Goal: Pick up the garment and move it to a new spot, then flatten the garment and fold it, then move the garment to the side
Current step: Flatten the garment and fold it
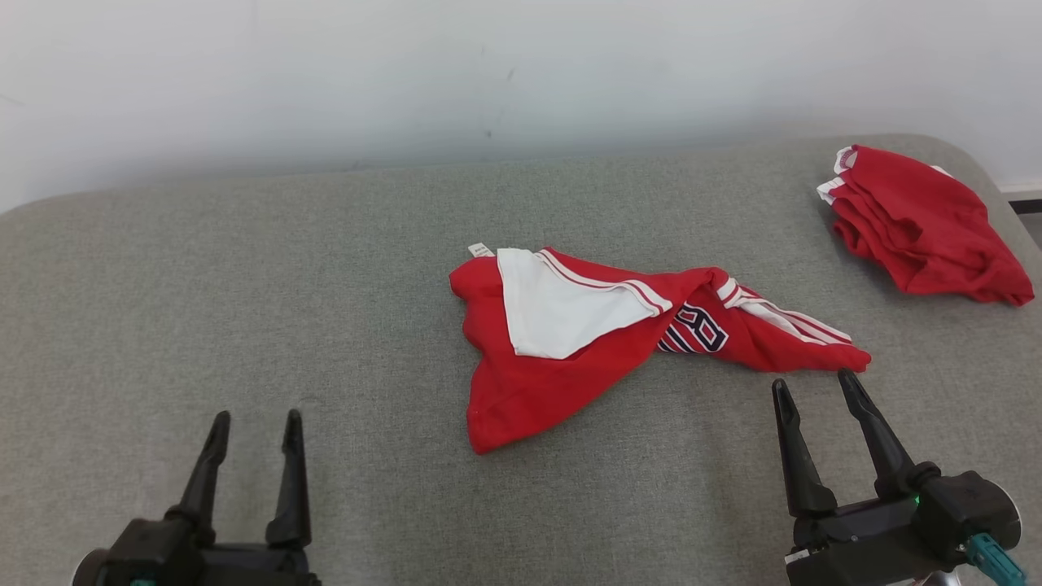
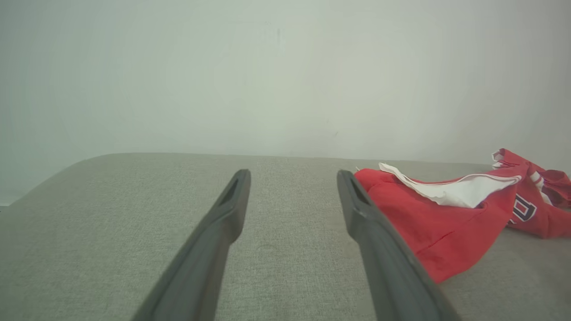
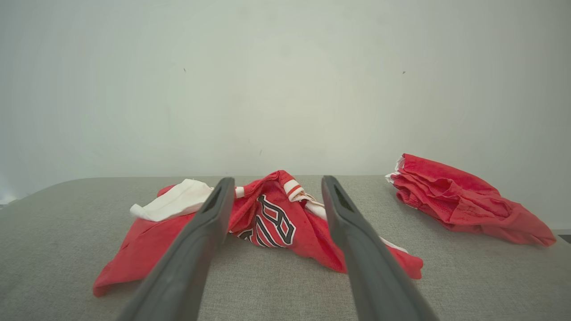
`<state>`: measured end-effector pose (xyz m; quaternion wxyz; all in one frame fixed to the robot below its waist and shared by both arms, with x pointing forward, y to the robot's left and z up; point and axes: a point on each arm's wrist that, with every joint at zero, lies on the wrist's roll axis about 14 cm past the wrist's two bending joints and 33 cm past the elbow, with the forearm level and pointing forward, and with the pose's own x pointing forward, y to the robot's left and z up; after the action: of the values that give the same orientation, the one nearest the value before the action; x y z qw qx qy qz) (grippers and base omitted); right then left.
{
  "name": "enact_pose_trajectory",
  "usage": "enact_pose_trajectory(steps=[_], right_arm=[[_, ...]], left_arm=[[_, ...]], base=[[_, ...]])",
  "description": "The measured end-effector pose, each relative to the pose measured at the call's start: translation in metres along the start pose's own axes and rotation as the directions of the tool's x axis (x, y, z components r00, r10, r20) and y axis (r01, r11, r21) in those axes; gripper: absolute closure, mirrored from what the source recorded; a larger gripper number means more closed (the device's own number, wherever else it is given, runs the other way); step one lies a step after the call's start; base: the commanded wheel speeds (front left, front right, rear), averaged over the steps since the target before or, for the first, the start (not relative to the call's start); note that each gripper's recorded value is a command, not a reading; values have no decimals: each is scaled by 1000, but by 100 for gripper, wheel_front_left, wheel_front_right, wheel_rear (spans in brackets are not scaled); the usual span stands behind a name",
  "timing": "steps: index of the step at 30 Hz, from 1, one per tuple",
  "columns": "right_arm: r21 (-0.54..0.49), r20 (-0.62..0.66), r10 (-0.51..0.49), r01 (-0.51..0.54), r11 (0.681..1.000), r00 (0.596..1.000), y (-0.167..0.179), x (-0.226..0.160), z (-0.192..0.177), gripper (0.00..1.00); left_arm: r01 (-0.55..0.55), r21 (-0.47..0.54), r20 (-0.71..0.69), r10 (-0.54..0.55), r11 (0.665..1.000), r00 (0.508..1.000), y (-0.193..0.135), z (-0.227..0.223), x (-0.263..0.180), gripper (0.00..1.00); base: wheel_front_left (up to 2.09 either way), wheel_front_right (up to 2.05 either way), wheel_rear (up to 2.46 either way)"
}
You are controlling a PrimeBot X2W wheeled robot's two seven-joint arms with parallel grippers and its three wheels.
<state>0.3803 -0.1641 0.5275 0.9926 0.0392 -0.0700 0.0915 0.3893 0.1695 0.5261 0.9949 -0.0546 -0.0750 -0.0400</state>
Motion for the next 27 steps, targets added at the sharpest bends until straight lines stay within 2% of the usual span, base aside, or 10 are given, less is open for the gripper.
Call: enact_pose_trajectory(steps=[7, 14, 20, 27], right_arm=[[-6, -10, 3, -3, 1000, 1000, 0, 3, -4, 0], [-3, -28, -26, 26, 1000, 999, -7, 4, -10, 0], [-6, -59, -93, 93, 996, 994, -24, -6, -19, 0], [-14, -83, -151, 151, 988, 985, -39, -17, -25, 0]], left_arm=[[105, -19, -35, -106, 994, 994, -32, -14, 20, 0], [222, -48, -93, -226, 974, 970, -70, -37, 48, 0], [332, -80, -209, -341, 940, 916, -106, -78, 51, 0], [386, -129, -342, -407, 913, 847, -127, -120, 43, 0]], base=[[0, 0, 0], [0, 0, 0], [0, 0, 0], [0, 0, 0]])
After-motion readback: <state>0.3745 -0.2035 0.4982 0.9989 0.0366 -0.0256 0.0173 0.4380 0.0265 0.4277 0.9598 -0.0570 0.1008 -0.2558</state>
